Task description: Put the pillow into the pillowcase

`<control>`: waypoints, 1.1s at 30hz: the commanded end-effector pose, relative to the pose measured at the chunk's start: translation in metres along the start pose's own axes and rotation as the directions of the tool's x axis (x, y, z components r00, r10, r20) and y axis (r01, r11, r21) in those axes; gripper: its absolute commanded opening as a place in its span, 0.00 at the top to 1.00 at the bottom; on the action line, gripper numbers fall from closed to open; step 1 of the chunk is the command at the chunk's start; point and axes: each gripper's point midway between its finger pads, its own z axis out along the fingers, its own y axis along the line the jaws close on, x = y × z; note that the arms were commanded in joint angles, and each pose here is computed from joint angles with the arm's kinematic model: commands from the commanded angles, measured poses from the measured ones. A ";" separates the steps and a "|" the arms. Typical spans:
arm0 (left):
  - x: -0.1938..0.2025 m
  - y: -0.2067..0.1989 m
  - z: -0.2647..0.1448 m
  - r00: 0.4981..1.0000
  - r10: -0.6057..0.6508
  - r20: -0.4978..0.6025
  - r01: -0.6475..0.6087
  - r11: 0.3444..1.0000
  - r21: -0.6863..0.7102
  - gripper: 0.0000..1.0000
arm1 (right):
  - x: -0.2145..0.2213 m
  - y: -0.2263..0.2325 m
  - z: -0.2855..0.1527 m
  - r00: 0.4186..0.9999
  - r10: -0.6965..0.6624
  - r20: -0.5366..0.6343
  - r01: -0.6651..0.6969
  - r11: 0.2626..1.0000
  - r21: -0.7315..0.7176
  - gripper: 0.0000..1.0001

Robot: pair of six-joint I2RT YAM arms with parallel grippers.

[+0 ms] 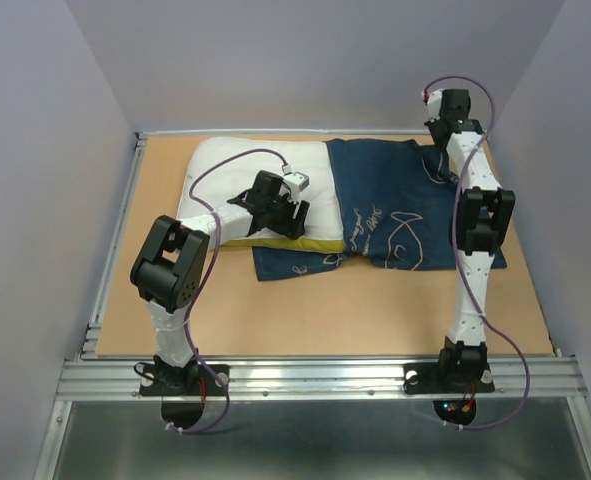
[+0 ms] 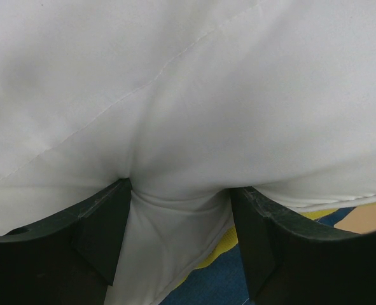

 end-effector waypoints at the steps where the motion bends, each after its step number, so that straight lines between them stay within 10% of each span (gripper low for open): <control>1: 0.039 0.009 0.008 0.991 -0.044 -0.125 0.041 0.999 -0.029 0.26 | -0.049 -0.139 -0.025 0.969 0.078 0.235 -0.156 0.929 0.335 0.99; 3: 0.040 0.009 0.008 0.991 -0.045 -0.126 0.041 0.999 -0.029 0.26 | -0.055 -0.173 -0.032 0.951 0.070 0.302 -0.207 0.869 0.450 0.99; 4: 0.039 0.008 0.008 0.991 -0.045 -0.126 0.042 0.999 -0.026 0.26 | -0.059 -0.176 -0.036 0.946 0.062 0.317 -0.213 0.859 0.465 0.81; 5: 0.038 0.007 0.008 0.991 -0.045 -0.124 0.043 0.999 -0.023 0.25 | -0.063 -0.175 -0.038 0.941 0.063 0.331 -0.220 0.859 0.462 0.26; 7: 0.035 0.005 0.006 0.992 -0.036 -0.117 0.036 0.999 -0.007 0.25 | -0.062 -0.158 -0.040 0.943 0.057 0.329 -0.197 0.890 0.410 0.00; 15: 0.001 -0.031 -0.027 0.998 0.054 0.041 -0.060 0.983 0.171 0.24 | -0.026 -0.039 -0.102 0.977 0.067 0.204 -0.069 0.998 0.002 0.01; 21: -0.016 -0.046 -0.075 0.925 0.323 0.199 -0.358 0.916 0.179 0.21 | 0.042 0.076 -0.153 0.975 0.207 -0.076 -0.217 0.840 -0.496 0.18; 27: 0.010 -0.053 -0.080 0.678 0.709 0.192 -0.728 0.683 0.049 0.18 | 0.060 0.152 -0.238 0.911 0.364 -0.193 -0.367 0.501 -0.784 0.49; 33: -0.016 -0.047 -0.062 0.435 0.878 0.200 -0.853 0.473 -0.221 0.16 | 0.110 0.189 -0.243 0.900 0.314 -0.304 -0.428 0.495 -0.756 0.58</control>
